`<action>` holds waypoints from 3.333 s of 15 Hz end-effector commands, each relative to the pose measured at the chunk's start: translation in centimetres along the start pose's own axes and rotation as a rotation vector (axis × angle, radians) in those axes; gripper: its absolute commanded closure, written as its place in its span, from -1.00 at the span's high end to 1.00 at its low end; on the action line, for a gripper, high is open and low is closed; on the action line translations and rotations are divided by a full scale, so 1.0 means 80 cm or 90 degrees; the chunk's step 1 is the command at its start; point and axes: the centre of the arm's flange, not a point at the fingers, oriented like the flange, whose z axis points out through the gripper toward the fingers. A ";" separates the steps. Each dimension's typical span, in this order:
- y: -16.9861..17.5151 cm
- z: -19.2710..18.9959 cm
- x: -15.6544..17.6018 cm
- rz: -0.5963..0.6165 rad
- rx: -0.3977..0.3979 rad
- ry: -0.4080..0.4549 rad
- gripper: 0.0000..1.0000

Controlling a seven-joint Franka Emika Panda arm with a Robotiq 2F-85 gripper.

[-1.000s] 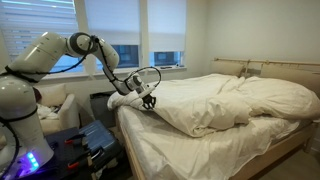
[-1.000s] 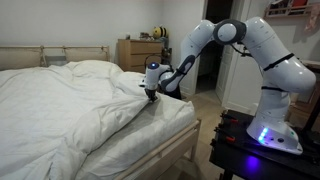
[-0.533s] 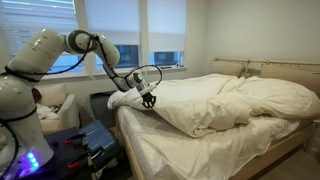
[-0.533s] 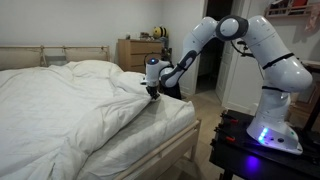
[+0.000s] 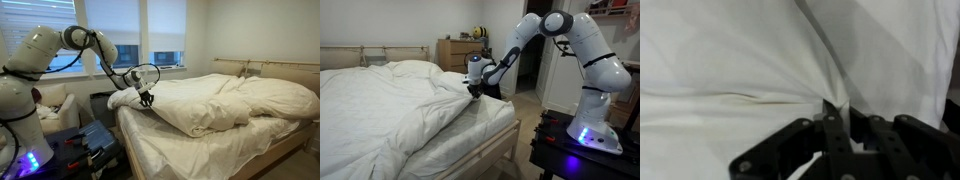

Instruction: Straighten the blanket on the bed

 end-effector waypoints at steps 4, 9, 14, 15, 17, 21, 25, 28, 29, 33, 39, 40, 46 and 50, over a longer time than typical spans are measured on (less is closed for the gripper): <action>-0.065 -0.047 -0.034 -0.040 0.059 -0.026 -0.96; -0.080 -0.058 -0.041 -0.043 0.052 -0.019 -0.96; -0.094 -0.066 -0.053 -0.046 0.042 -0.004 -0.96; -0.096 -0.067 -0.055 -0.046 0.039 0.000 -0.96; -0.096 -0.070 -0.058 -0.037 0.031 0.009 -0.76; -0.114 -0.071 -0.069 -0.020 0.084 -0.022 -0.11; -0.115 -0.073 -0.076 0.045 0.077 -0.004 0.50; -0.100 -0.070 -0.075 0.127 0.020 0.030 0.93; -0.092 -0.067 -0.076 0.157 0.004 0.041 1.00; -0.067 -0.049 -0.081 0.285 -0.055 0.082 1.00; -0.023 -0.008 -0.094 0.490 -0.114 0.055 1.00; -0.016 -0.002 -0.094 0.515 -0.118 0.045 1.00; 0.006 0.038 -0.094 0.651 -0.106 0.014 1.00; 0.020 0.063 -0.097 0.769 -0.070 0.009 1.00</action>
